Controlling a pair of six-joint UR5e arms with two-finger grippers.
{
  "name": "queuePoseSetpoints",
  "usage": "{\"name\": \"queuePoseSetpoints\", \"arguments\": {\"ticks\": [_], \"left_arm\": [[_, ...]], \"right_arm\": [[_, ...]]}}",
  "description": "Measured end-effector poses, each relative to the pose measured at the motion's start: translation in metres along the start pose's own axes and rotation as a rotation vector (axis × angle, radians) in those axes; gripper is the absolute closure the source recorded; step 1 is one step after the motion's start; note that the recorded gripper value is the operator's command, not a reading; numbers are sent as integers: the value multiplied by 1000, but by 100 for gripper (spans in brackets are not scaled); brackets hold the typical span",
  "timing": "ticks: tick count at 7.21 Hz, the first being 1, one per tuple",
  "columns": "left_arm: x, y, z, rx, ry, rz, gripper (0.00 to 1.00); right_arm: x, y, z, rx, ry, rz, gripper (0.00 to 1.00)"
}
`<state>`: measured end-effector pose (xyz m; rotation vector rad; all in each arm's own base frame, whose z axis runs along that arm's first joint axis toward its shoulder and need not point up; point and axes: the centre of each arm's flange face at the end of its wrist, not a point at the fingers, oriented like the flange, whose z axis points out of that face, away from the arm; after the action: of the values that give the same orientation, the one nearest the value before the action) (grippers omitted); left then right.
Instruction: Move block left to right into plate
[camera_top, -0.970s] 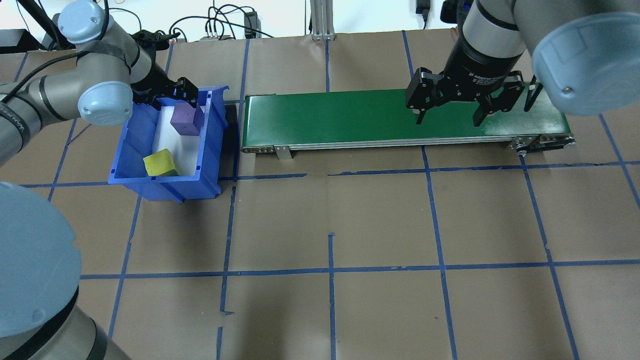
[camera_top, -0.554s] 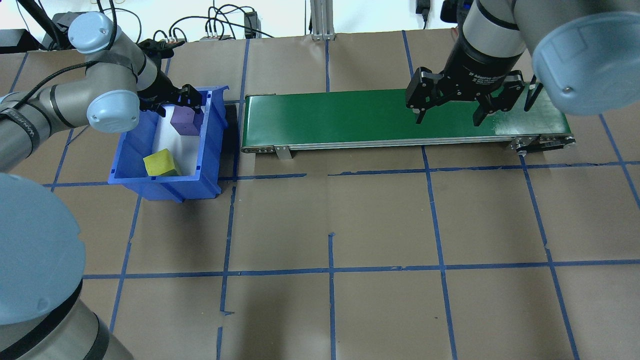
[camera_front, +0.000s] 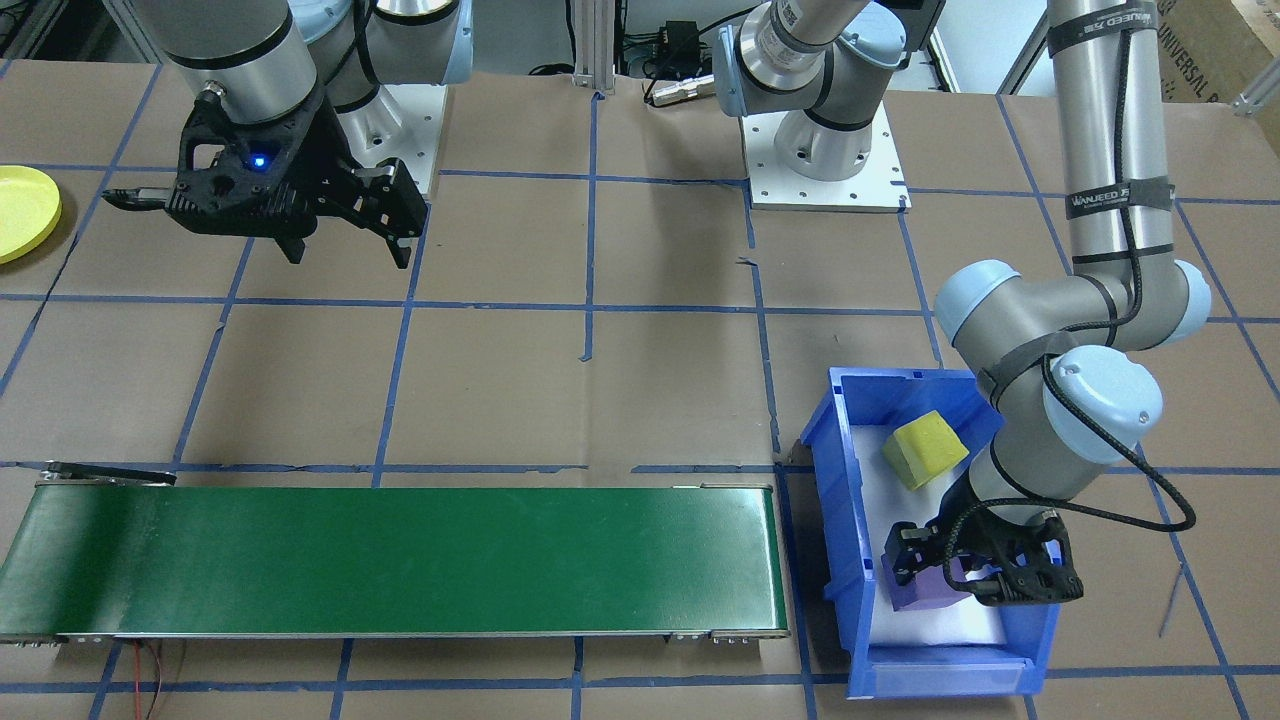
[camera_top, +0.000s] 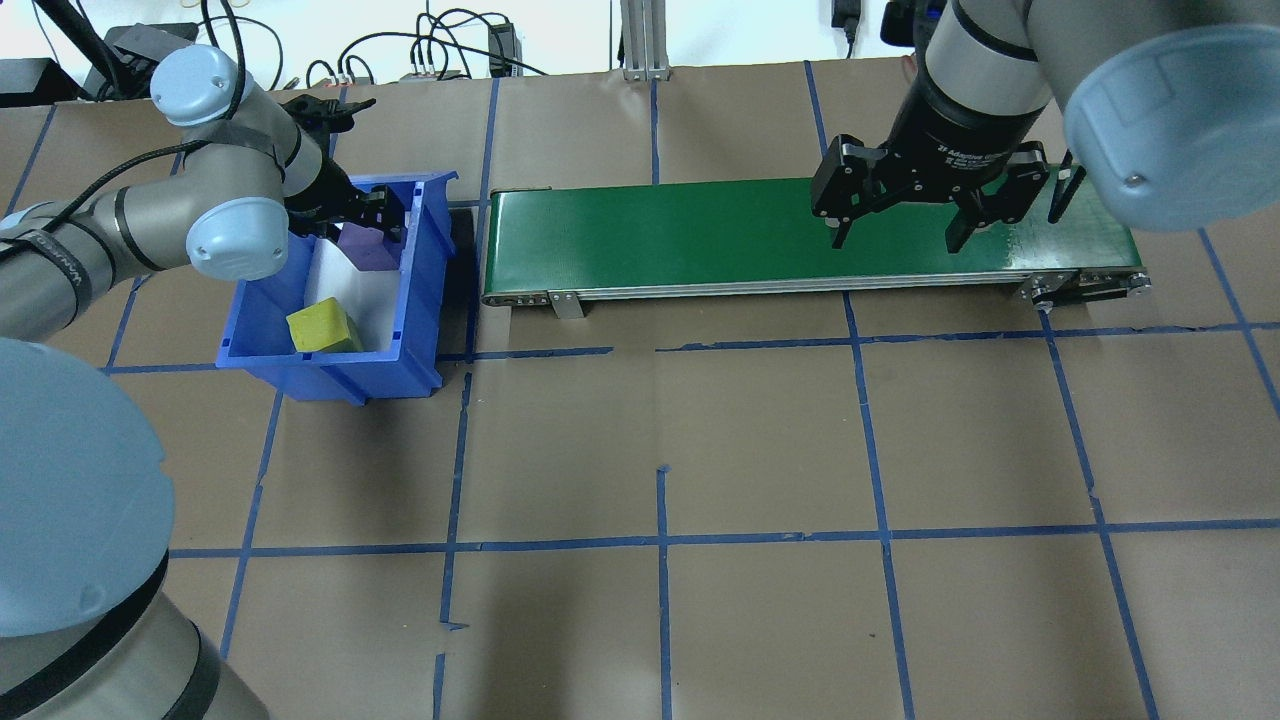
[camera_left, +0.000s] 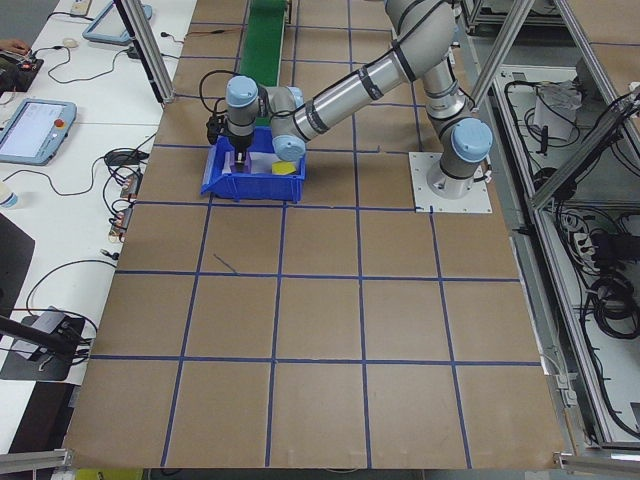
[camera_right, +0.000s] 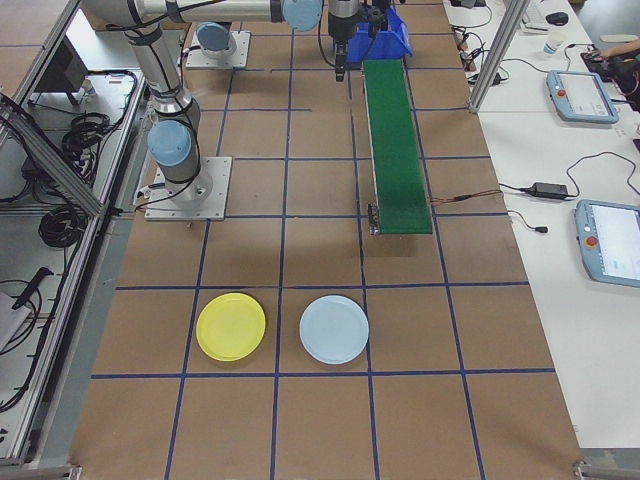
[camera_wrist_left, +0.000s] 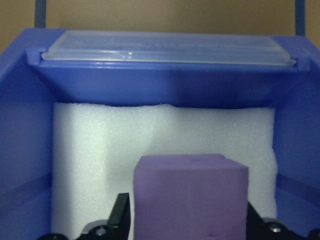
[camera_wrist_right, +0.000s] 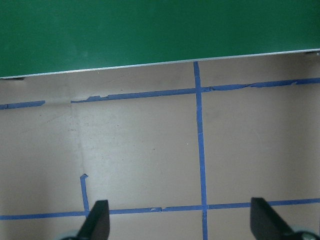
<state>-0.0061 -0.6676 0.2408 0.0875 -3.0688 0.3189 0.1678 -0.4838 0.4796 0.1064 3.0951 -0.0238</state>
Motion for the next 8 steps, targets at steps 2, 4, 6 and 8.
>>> {"name": "queuePoseSetpoints", "arguments": {"ticks": [2, 4, 6, 8], "left_arm": [[13, -10, -80, 142, 5, 12, 78], [64, 0, -160, 267, 67, 73, 77], [138, 20, -162, 255, 121, 73, 77], [162, 23, -111, 182, 126, 49, 73]], "right_arm": [[0, 0, 0, 0, 0, 0, 0], [0, 0, 0, 0, 0, 0, 0], [0, 0, 0, 0, 0, 0, 0], [0, 0, 2, -4, 2, -1, 0]]}}
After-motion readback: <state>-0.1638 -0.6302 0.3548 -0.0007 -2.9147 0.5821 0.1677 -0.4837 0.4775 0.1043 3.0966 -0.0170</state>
